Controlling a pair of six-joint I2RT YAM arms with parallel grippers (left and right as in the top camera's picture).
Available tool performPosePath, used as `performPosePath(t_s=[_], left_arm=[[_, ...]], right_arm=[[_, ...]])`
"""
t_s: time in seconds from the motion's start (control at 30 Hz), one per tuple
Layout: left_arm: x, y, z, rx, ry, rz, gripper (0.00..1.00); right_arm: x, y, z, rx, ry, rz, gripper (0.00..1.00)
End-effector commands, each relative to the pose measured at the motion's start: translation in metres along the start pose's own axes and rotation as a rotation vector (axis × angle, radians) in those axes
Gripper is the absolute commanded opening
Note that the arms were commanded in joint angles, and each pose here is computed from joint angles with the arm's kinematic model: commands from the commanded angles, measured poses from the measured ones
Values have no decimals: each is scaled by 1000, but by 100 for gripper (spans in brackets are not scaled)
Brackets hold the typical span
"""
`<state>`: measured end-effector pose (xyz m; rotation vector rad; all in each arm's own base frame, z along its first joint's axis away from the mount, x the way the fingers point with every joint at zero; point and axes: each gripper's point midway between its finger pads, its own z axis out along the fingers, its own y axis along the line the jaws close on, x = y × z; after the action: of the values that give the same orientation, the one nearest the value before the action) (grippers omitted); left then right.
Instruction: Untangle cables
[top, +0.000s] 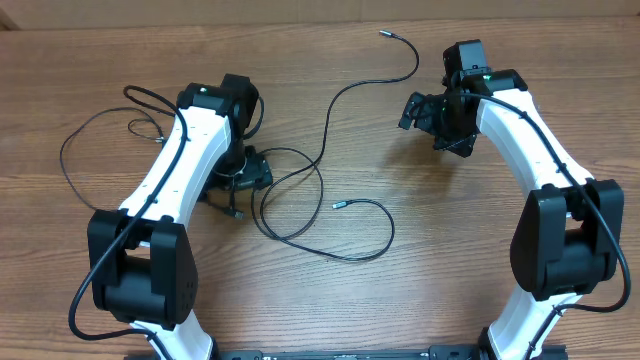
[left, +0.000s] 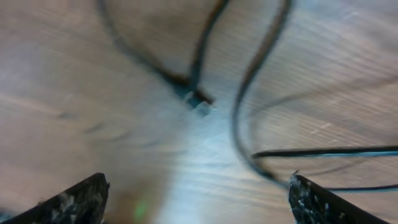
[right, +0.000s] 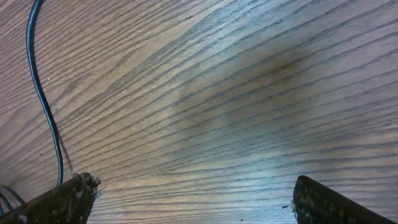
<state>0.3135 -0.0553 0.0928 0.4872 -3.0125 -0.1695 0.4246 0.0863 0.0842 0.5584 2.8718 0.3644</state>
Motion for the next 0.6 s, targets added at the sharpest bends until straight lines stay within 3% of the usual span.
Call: performPosePath(t_s=[0.0,0.07,0.2,0.23,0.3,0.57], left_arm=[[-11,-16,3,87,-20,26,87],[-24,-16,2,77,-77,30,73],[-40,-15,3,54,-146,23,67],[-47,-13,5,30,-173,19,59],[-55,-13,9,14,-197,15,53],[-71,-28,55,-14,-164,127,49]], right_arm=[[0,1,-1,0,-5,-2,100],[0,1,-1,0,-5,-2,100],[0,1,-1,0,-5,-2,100],[0,1,-1,0,-5,-2,100],[0,1,-1,0,-5,-2,100],[0,1,-1,0,-5,-2,100]])
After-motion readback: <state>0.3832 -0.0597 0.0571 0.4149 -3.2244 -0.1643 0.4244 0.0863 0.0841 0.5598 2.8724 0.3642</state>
